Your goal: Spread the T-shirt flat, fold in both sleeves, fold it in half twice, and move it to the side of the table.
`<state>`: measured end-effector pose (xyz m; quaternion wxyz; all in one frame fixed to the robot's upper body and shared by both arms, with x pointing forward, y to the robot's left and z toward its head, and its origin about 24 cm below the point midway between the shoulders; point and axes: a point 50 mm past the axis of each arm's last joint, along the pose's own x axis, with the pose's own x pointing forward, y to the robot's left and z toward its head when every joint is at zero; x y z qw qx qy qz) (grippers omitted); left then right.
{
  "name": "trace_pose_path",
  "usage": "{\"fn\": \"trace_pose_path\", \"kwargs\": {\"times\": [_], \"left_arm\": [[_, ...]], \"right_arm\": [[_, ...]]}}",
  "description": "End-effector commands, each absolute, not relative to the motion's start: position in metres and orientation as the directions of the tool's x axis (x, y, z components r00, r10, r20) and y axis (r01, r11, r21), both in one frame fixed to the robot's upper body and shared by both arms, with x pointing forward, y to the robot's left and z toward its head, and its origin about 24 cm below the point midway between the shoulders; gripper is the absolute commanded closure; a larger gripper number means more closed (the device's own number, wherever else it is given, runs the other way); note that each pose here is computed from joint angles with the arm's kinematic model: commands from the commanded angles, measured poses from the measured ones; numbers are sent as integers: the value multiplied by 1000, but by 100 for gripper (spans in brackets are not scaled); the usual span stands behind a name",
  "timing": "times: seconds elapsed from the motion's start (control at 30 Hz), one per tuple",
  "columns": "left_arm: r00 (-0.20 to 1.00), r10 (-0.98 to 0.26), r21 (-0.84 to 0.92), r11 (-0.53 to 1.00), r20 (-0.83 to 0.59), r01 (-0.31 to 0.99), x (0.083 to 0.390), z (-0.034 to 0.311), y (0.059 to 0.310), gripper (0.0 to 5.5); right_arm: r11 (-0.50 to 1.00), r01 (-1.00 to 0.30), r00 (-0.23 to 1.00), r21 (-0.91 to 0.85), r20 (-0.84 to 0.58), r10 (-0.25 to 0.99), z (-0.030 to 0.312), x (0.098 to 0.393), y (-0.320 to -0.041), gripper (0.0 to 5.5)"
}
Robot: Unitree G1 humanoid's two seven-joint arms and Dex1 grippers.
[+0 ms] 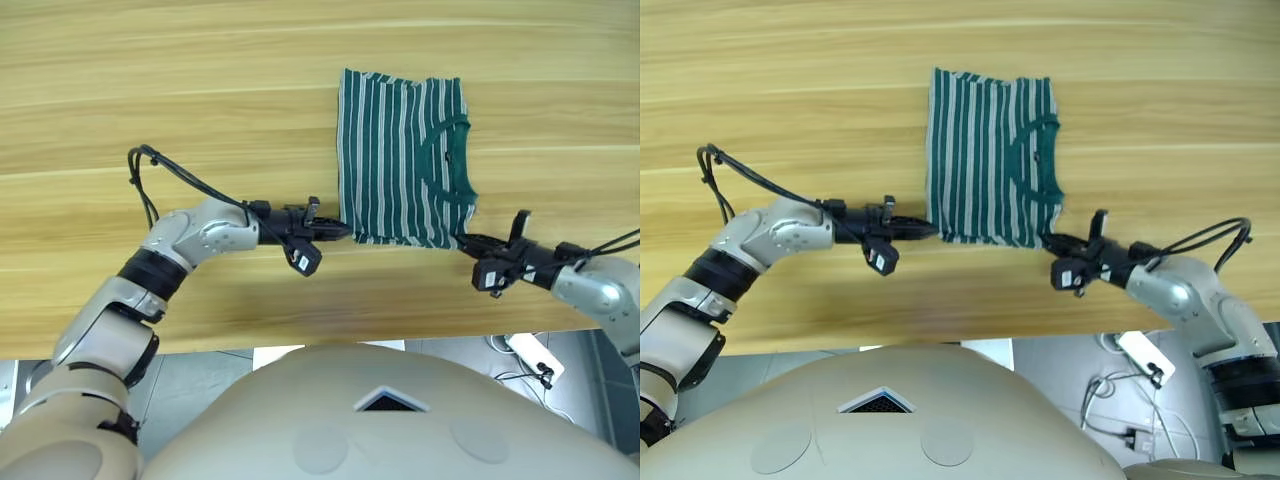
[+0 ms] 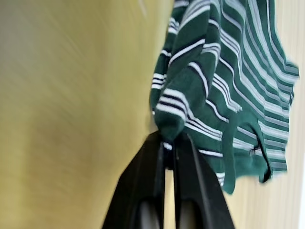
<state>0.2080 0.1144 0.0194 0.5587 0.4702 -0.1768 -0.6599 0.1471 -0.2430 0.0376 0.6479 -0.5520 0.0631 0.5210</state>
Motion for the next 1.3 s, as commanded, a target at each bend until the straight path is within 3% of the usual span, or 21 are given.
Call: {"fn": "trace_pose_path", "kwargs": {"times": [0.03, 0.37, 0.63, 0.8, 1.03, 1.3], "left_arm": [[68, -888, 712, -317, -455, 626, 203, 21, 131, 550], [-5, -883, 561, -302, -468, 770, 167, 39, 181, 550], [-36, -944, 505, -207, -327, 838, 160, 59, 188, 550], [108, -966, 537, -36, -234, 843, 192, 63, 183, 550], [408, -901, 629, 233, -146, 742, 259, 69, 173, 550], [545, -813, 694, 272, -205, 667, 298, 53, 154, 550]], "right_arm": [[-179, -722, 423, -668, -632, 649, 50, 138, -240, 548], [-138, -688, 430, -712, -554, 713, 76, 116, -245, 548], [-125, -707, 419, -696, -555, 719, 77, 108, -249, 548], [-74, -661, 514, -747, -522, 680, 77, 133, -249, 548], [43, -485, 721, -873, -372, 585, 95, 193, -242, 548], [-5, -437, 795, -900, -389, 466, 75, 248, -234, 548]]}}
